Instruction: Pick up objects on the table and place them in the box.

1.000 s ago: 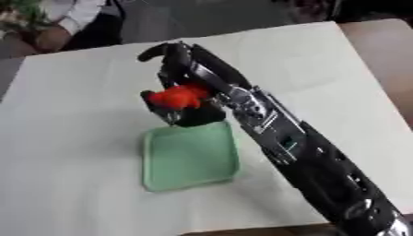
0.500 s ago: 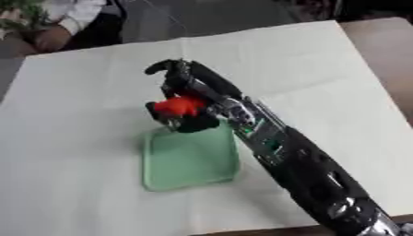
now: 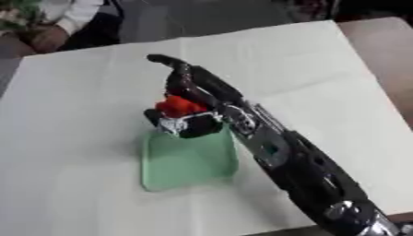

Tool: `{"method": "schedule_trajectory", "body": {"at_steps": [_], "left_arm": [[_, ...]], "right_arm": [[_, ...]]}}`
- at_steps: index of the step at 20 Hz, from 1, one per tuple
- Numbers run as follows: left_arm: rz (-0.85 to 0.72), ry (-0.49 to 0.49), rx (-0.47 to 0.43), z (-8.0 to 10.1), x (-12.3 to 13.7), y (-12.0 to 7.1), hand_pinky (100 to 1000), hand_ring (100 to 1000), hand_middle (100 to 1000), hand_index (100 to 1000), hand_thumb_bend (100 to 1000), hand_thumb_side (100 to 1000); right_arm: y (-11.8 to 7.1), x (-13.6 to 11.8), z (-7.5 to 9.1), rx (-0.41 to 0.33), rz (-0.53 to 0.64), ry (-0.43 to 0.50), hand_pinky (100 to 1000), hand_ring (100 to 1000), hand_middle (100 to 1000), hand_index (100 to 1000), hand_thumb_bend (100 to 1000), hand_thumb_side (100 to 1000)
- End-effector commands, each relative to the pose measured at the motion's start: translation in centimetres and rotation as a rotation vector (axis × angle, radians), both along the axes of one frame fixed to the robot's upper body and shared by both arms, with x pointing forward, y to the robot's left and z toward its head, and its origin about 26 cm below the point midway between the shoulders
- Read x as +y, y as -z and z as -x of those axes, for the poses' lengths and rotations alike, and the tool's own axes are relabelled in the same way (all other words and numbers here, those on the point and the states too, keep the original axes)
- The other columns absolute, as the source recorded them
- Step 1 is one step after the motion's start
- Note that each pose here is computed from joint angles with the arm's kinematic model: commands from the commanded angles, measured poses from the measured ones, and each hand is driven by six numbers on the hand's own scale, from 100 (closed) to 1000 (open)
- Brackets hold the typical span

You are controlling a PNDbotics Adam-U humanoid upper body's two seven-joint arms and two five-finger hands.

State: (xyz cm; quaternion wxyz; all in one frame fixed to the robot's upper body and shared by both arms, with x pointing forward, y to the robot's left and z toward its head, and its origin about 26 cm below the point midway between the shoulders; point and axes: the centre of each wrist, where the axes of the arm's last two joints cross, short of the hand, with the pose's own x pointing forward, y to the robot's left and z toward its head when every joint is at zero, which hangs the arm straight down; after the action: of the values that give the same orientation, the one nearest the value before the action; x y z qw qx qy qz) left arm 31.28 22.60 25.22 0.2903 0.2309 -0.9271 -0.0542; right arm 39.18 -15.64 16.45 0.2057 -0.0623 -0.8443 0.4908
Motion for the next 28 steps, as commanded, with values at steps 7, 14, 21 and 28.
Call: {"method": "schedule_trajectory", "body": {"at_steps": [7,14,21,28], "left_arm": [[-0.014,-0.003,-0.034,0.3,0.2,-0.9,479,614,715,846,493,784],[-0.014,-0.011,-0.035,0.3,0.3,-0.9,479,613,715,847,495,784],[-0.04,-0.063,0.001,0.5,1.4,0.0,474,610,713,847,496,785],[-0.045,-0.132,0.044,0.7,2.8,1.0,470,608,712,847,495,786]], "right_arm": [[-0.6,0.1,0.2,-0.024,-0.027,-0.036,545,1000,471,742,352,778],[-1.3,-0.7,0.2,-0.022,-0.073,-0.019,569,1000,482,752,297,798],[-7.8,-5.4,3.5,0.007,-0.353,-0.002,483,1000,437,678,156,819],[-11.7,-10.0,8.5,-0.012,-0.735,-0.073,344,1000,371,588,146,755]]}}
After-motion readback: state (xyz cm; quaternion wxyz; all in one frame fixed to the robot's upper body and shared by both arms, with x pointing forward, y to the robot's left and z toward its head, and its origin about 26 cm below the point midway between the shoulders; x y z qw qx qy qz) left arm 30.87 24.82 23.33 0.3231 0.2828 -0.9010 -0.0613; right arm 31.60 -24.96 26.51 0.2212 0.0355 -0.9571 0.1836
